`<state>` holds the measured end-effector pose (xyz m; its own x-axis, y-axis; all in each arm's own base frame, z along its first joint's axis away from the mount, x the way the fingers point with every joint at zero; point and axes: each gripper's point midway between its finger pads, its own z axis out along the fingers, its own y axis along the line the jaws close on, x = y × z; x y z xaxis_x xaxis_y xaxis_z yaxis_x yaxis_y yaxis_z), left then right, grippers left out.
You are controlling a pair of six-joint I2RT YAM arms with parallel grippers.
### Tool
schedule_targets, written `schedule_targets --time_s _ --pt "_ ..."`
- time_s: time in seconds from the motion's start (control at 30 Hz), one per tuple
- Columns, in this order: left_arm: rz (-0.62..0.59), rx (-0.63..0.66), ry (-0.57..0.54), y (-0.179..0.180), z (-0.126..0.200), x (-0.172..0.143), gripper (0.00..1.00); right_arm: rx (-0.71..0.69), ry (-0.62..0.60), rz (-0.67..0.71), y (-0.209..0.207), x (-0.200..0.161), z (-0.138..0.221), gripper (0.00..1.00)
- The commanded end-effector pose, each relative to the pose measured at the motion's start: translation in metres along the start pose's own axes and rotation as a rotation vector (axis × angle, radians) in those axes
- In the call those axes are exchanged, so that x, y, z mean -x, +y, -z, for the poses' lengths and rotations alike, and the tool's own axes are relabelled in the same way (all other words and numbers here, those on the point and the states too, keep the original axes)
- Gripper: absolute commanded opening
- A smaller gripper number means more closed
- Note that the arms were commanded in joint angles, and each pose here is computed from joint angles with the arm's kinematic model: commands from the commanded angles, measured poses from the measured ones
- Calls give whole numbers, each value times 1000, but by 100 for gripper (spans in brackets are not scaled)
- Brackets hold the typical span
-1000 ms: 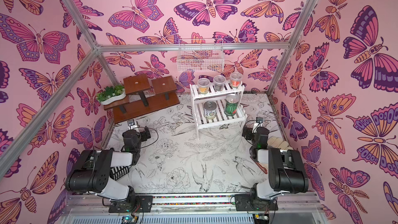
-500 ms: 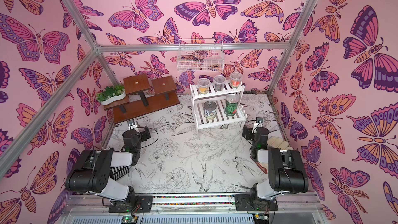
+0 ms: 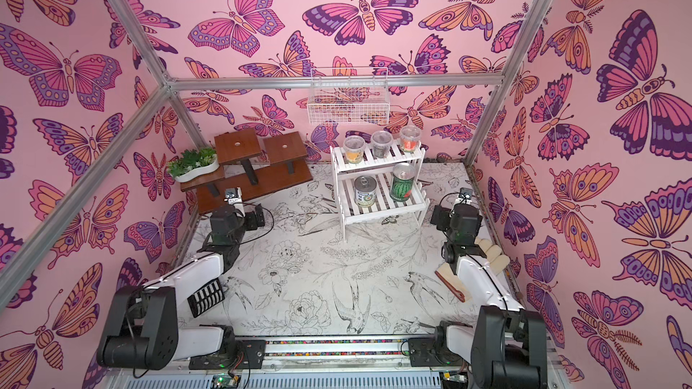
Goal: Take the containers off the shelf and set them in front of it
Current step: Move the shelf to the center of the board.
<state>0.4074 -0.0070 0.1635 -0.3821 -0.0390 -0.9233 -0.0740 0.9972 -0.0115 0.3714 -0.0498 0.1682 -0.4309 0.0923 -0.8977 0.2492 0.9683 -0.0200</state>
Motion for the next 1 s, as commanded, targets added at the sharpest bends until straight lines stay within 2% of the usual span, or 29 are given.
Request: schedule_targets --time_s 0.0,0.23,0.43,0.6,0.77,0.97 --pt "-2 -112 166 -34 15 -22 100 -71 172 -4 -12 -27 18 99" --pt "-3 -355 254 -132 64 7 96 -80 222 17 -19 -2 57 99" --pt "106 -478 306 -189 103 36 96 9 291 -21 -5 10 76 99" --pt "176 -541 428 -228 109 34 95 76 359 -56 9 15 83 99" --pt "241 -571 533 -258 112 28 90 100 413 -67 14 17 83 99" --pt "184 -530 602 -286 105 11 85 88 440 -80 13 15 83 99"
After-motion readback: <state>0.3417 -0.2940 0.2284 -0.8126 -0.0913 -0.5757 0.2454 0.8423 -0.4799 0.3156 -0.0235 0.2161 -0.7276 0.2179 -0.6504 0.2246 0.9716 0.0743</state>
